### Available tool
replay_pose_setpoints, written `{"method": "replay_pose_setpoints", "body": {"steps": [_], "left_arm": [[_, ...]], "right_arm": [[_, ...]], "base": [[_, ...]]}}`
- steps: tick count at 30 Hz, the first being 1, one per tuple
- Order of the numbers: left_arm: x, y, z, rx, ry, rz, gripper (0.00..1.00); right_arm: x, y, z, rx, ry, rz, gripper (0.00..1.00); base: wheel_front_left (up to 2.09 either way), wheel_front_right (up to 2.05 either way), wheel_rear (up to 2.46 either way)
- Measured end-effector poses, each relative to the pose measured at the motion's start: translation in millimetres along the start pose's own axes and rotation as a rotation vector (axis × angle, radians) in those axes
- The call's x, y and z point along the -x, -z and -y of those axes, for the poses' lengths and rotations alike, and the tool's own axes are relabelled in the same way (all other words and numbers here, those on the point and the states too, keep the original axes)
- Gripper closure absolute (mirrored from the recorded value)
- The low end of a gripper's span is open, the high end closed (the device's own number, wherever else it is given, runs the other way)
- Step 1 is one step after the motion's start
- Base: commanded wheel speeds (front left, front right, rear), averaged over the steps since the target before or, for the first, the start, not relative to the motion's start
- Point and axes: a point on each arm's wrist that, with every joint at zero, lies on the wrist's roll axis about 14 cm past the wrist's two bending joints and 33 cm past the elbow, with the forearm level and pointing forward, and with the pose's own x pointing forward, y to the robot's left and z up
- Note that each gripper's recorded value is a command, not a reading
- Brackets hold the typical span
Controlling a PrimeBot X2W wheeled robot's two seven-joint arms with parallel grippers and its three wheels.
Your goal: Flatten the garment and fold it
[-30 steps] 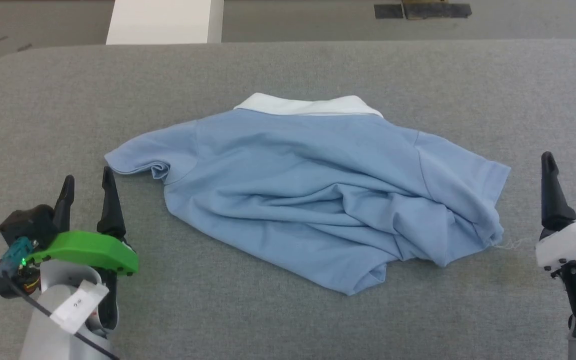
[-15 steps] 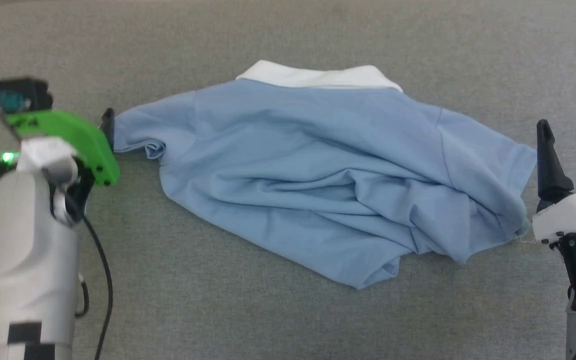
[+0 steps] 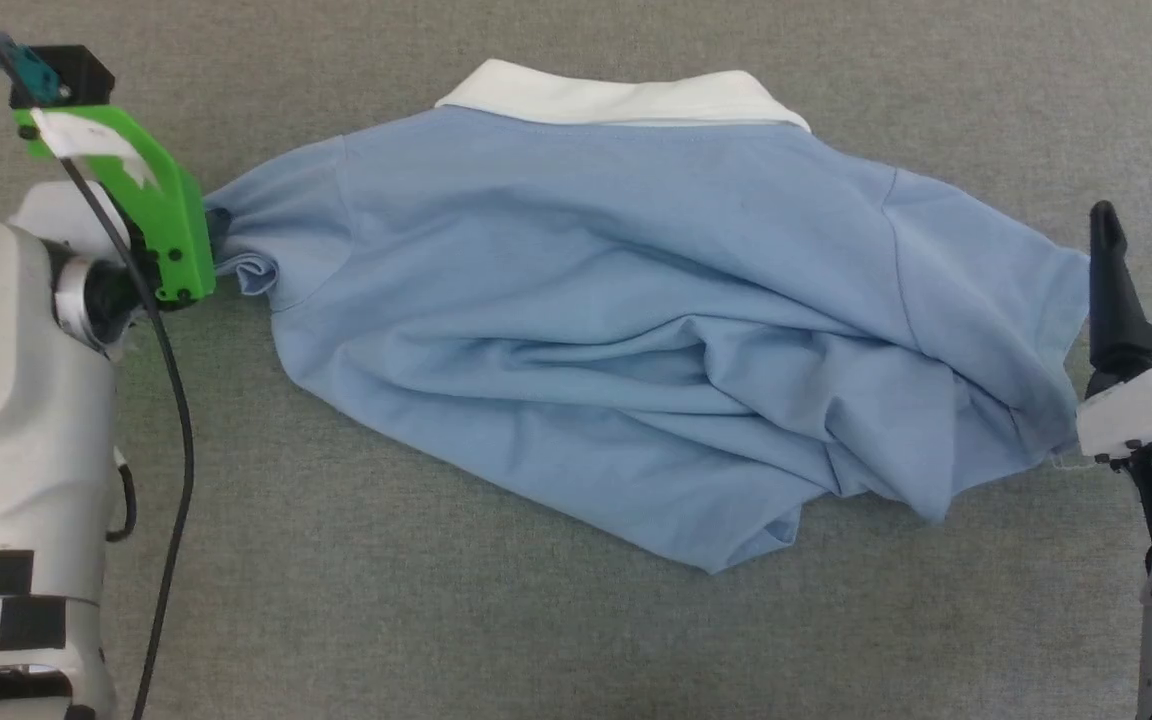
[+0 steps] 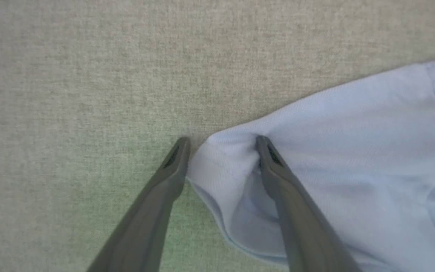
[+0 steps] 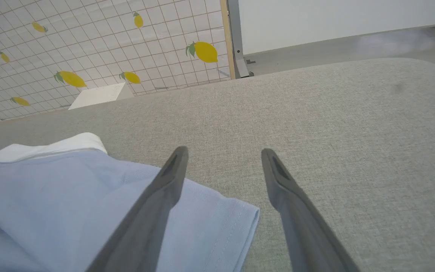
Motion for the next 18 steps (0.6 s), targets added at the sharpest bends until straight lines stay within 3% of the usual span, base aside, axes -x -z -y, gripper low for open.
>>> {"method": "replay_pose_setpoints", "body": {"steps": [1,12,18], "left_arm": [[0,0,1,0.005,0.005,-0.004,1.00],[18,-9,17,0.077,0.102,0.124,1.00],[37,-23,30,0.084,0.157,0.243,1.00]], "right_arm": [[0,1,1,0.002,0.004,-0.001,0.00],[-4,0,-6,0.022,-0.013,-0.012,0.00],[-12,6,1,0.133,0.000,-0.211,0.00]], "base": [[0.00,0.00,0.00],[0.00,0.00,0.00],[0.00,0.00,0.00]]}}
